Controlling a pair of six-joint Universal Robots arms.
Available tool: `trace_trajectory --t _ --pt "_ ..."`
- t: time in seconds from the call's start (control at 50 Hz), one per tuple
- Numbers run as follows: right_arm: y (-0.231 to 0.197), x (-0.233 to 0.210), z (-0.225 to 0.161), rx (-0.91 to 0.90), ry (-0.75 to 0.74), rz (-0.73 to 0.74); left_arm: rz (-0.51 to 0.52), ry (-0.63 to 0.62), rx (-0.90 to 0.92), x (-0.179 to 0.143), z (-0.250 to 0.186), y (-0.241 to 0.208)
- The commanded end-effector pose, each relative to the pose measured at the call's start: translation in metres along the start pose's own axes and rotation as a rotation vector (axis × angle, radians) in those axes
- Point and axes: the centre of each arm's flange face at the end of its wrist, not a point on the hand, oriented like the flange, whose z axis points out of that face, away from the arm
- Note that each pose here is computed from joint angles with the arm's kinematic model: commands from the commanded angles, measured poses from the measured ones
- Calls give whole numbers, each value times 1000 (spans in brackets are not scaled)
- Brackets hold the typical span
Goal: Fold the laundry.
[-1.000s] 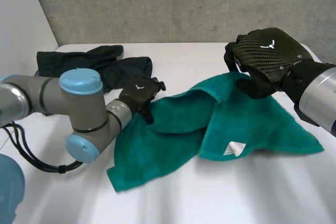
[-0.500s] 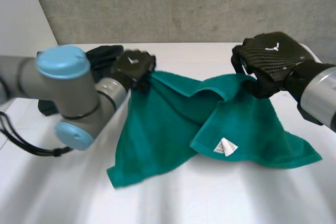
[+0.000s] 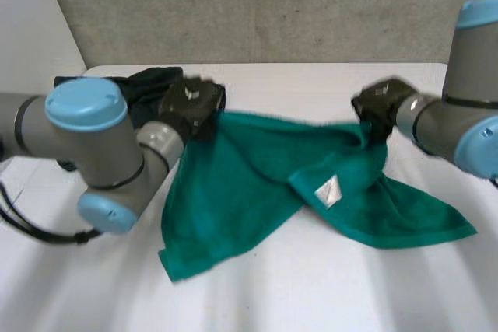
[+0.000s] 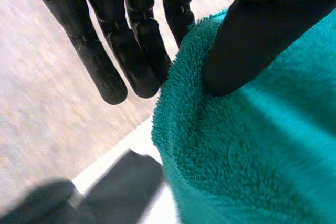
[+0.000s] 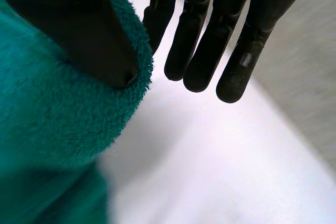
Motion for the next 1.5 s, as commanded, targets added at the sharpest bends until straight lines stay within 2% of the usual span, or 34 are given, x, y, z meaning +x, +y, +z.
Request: trace_trajectory --t 0.02,0.04,0.12,0.18,0.22,0.32,0.38,0.62,0.72,0.82,0.92,0.94,1.08,1.16,1.24,1.38,1.5 --pt "-88 42 -5 443 240 52 57 -215 380 -25 30 -93" --pt "-97 47 -9 489 265 54 50 -272 481 -31 28 -117" --pt "-132 66 -34 648 347 43 29 -347 666 -39 4 -172" --pt "-139 69 -47 656 345 36 26 -339 670 -36 -8 -177" --pt "-137 65 -50 625 312 35 25 -324 633 -32 -18 -169" --pt "-116 40 -56 473 78 1 34 -280 513 -19 -42 -140" --pt "-104 30 -57 402 -4 -30 38 -244 420 -10 -58 -116" --pt "-8 -28 -15 -23 -279 -263 55 -87 48 37 -78 -1" --pt "4 -32 -2 -62 -258 -273 56 -54 -6 45 -77 6" --pt "-1 -40 11 19 -194 -269 56 -71 19 40 -70 -4" --pt "-7 -49 16 93 -141 -109 55 -92 36 34 -65 -9" --pt "-10 -42 13 110 -101 -26 55 -98 34 32 -64 -9" --pt "-20 -18 -24 151 -2 292 55 -147 7 12 -58 0" --pt "23 -3 -35 25 38 531 54 -149 -2 11 -58 3" --pt "55 -4 -50 -60 62 675 54 -147 -8 11 -57 6" --pt "106 -16 -59 -123 106 778 52 -146 -7 11 -57 5" --pt "117 -22 -54 -90 108 772 51 -143 -9 12 -58 6"
